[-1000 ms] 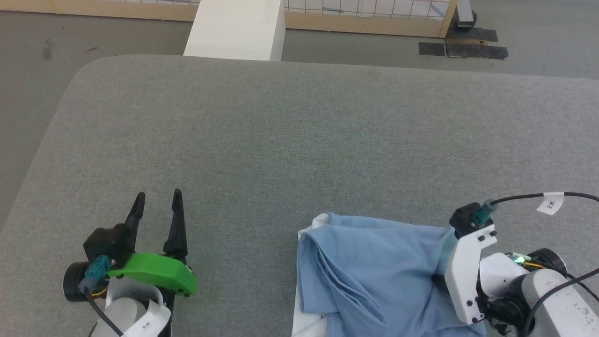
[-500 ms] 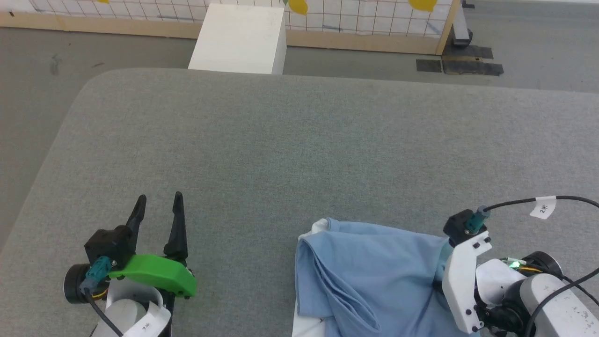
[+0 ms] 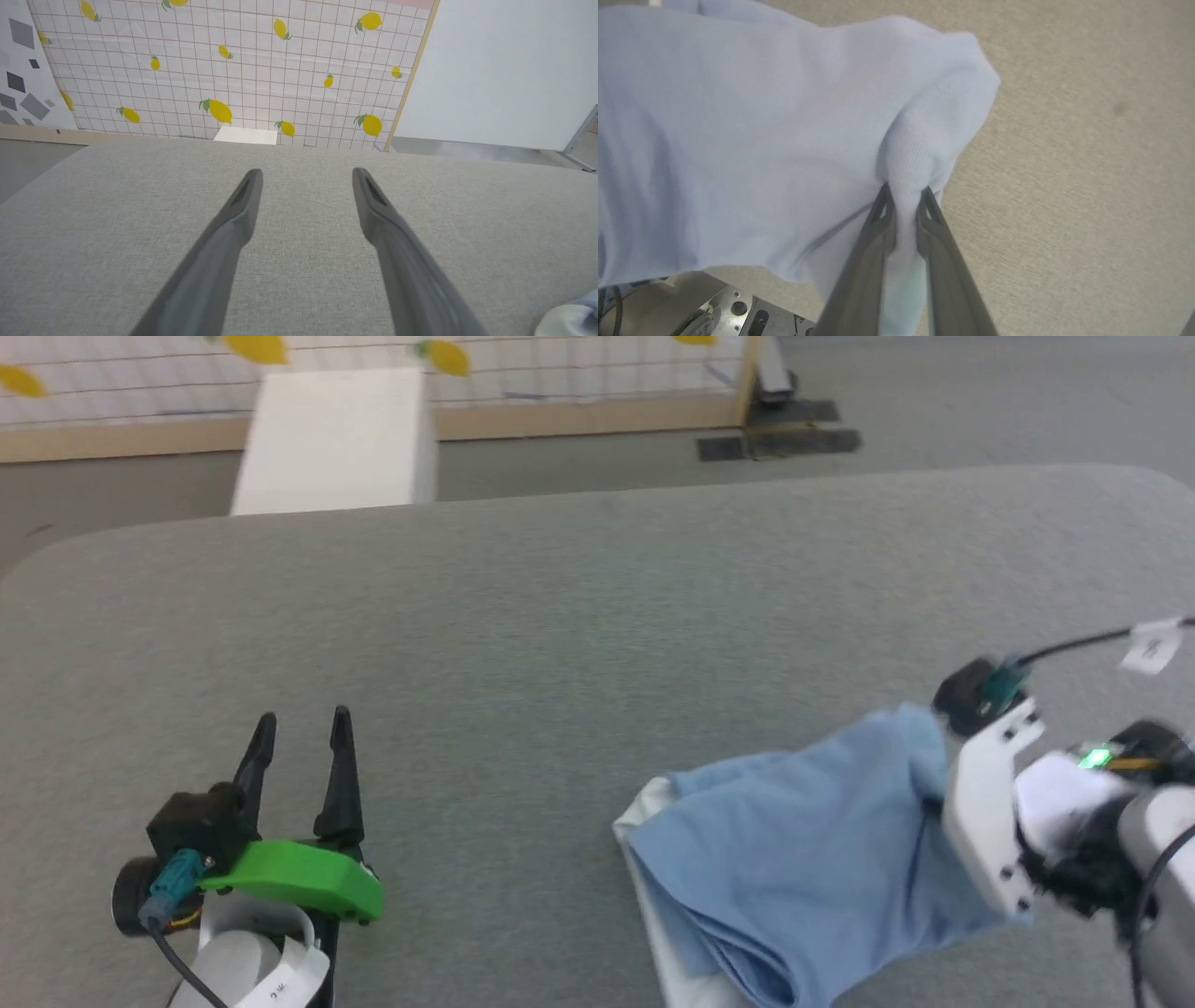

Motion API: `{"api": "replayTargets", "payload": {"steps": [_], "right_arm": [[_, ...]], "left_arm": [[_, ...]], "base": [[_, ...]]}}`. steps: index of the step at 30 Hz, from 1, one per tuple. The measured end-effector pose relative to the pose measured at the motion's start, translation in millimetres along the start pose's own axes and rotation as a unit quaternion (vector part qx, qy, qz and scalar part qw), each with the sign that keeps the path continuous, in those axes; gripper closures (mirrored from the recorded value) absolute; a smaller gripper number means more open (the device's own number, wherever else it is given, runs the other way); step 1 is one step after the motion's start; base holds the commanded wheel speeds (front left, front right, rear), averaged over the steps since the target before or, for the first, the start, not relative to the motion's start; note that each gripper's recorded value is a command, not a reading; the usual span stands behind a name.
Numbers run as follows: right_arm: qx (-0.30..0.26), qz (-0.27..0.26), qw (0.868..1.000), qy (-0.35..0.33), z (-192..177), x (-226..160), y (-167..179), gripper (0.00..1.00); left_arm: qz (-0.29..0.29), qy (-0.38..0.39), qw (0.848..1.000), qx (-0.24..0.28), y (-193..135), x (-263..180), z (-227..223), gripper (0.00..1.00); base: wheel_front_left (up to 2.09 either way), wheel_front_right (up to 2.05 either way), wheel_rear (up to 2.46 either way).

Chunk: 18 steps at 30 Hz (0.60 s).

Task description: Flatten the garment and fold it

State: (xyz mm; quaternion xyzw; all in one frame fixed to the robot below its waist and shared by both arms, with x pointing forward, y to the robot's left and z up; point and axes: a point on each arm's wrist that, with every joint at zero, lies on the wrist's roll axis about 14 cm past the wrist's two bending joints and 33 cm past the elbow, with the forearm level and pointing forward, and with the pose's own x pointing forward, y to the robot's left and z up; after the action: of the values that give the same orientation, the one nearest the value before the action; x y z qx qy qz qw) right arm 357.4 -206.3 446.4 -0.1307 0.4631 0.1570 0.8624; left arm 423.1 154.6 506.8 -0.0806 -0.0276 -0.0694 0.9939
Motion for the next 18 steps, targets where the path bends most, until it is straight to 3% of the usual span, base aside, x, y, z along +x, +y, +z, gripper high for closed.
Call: {"api": "replayTargets", "payload": {"steps": [8,18], "right_arm": [[0.051,-0.140,0.989,-0.010,-4.7,-42.6,-112.2,1.00],[0.115,-0.299,0.946,0.057,-61.1,-62.0,-235.5,1.00]], "left_arm": [[-0.085,-0.016,0.996,0.000,-52.3,55.2,2.2,0.00],[-0.146,0.001,0.989,0.011,-79.2,109.1,-30.6,0.00]], "base": [[0.00,0.00,0.00],[0.00,0.00,0.00]]}}
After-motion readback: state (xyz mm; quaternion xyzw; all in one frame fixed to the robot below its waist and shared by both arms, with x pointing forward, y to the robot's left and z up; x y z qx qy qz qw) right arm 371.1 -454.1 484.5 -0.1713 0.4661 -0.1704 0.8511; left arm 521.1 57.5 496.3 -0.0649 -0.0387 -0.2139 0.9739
